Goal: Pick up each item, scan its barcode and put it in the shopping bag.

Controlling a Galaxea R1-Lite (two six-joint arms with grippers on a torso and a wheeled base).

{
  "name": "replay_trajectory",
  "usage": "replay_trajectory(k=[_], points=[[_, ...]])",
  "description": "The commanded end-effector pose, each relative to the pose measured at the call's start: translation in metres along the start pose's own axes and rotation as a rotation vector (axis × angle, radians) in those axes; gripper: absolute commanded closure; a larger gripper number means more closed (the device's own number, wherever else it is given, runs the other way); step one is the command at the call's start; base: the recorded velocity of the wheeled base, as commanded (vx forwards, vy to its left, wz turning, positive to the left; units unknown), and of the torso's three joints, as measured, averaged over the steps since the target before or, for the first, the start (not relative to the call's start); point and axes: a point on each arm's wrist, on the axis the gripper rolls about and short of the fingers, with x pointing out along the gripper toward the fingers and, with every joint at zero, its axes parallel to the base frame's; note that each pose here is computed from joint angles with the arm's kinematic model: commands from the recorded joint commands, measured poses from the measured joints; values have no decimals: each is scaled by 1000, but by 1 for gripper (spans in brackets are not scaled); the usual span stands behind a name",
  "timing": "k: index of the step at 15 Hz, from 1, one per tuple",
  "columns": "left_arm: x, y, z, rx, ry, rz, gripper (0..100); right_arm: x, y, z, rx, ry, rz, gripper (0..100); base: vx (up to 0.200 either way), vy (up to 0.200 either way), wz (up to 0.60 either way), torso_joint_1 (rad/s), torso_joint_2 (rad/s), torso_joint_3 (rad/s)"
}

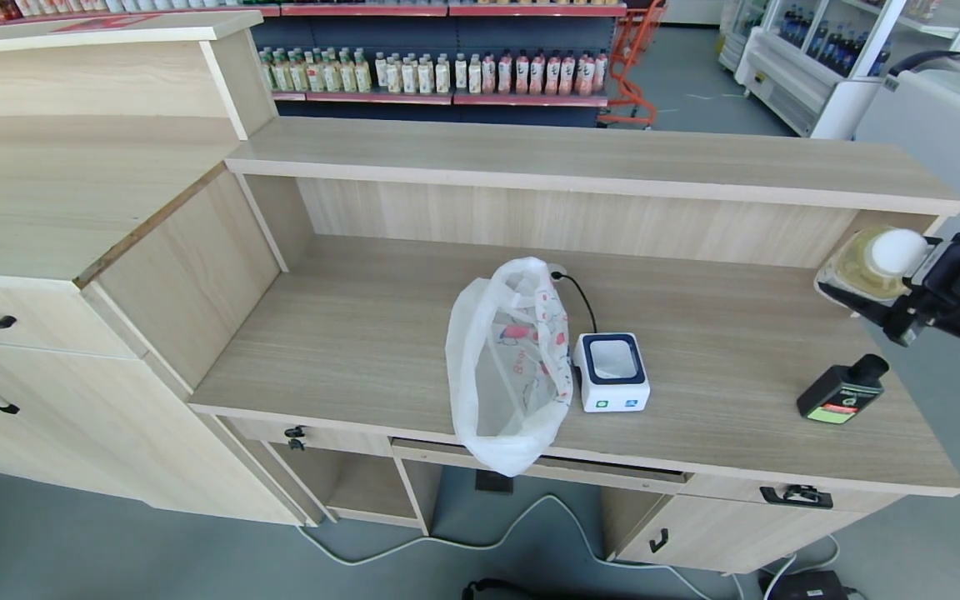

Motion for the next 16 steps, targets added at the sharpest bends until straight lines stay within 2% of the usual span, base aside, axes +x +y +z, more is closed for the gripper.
replay_trajectory(k=[1,3,5,7,11,16], points=[[0,0,0,0,0,-1,0,2,2,-2,6,-1,5,100,0,0,0,0,0,0],[0,0,0,0,-1,-1,0,5,5,-5,-1,-6,6,100,0,0,600,2,2,2],[0,0,0,0,-1,-1,0,18,12,-3,-15,-50,7,100,0,0,600,0,0,0],[0,0,0,0,-1,-1,0,32,22,-1,-20,-94,19,100,0,0,0,0,0,0],[0,0,0,0,0,-1,0,68,66,-7,-8,-175,92,100,0,0,0,0,0,0],[0,0,0,0,-1,-1,0,92,106,-10,15,-288,181,100,0,0,0,0,0,0]])
